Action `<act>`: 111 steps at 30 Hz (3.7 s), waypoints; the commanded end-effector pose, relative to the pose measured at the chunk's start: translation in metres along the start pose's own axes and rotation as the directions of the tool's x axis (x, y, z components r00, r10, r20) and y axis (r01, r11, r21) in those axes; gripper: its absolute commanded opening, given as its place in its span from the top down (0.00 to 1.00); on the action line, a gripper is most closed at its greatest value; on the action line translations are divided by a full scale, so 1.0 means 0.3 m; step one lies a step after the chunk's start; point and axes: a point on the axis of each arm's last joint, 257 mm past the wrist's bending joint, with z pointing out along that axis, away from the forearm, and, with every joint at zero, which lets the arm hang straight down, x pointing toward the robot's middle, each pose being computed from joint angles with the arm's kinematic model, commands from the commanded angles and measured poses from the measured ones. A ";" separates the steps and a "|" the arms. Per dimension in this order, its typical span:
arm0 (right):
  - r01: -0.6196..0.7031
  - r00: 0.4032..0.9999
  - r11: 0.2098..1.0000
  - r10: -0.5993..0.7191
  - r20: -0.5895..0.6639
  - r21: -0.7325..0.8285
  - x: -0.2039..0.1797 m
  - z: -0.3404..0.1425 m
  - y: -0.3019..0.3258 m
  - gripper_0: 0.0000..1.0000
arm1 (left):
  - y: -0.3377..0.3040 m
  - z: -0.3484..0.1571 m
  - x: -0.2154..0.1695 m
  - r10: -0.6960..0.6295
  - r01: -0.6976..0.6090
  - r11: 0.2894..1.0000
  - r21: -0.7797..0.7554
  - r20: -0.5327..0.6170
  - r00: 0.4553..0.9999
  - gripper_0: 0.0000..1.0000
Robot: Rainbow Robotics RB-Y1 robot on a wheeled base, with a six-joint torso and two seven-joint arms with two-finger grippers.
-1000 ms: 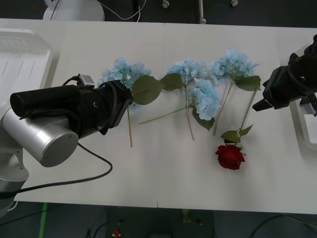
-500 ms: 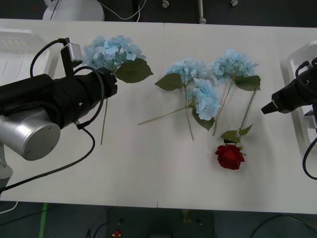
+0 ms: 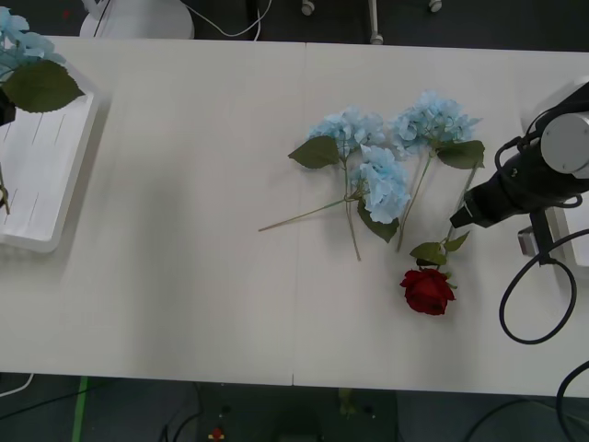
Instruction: Put the red flowers into the right box and the blue flowers into the left box
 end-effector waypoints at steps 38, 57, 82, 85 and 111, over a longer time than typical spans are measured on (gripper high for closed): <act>-0.052 0.998 0.999 0.052 0.028 -0.006 -0.019 0.180 -0.143 0.10 | 0.599 0.368 -0.071 0.179 -0.181 0.918 -0.353 -0.038 0.983 0.20; -0.027 0.999 1.000 0.027 0.038 0.001 -0.040 0.202 -0.161 0.97 | -0.214 0.050 0.143 0.204 -0.145 0.972 0.186 -0.362 0.909 0.00; 0.628 0.771 0.767 -0.636 0.033 0.131 -0.103 -0.129 -0.104 1.00 | -0.796 0.132 0.853 0.864 -0.633 0.423 0.649 -0.077 0.498 0.00; 0.762 0.635 0.633 -0.772 0.033 0.134 -0.115 -0.190 -0.088 1.00 | -0.811 0.135 0.883 0.880 -0.650 0.400 0.646 -0.073 0.469 0.00; 0.668 -0.727 -0.695 -0.685 0.037 0.266 -0.063 -0.525 0.267 1.00 | -0.624 0.146 0.586 0.712 -0.517 0.615 0.595 -0.136 0.689 0.00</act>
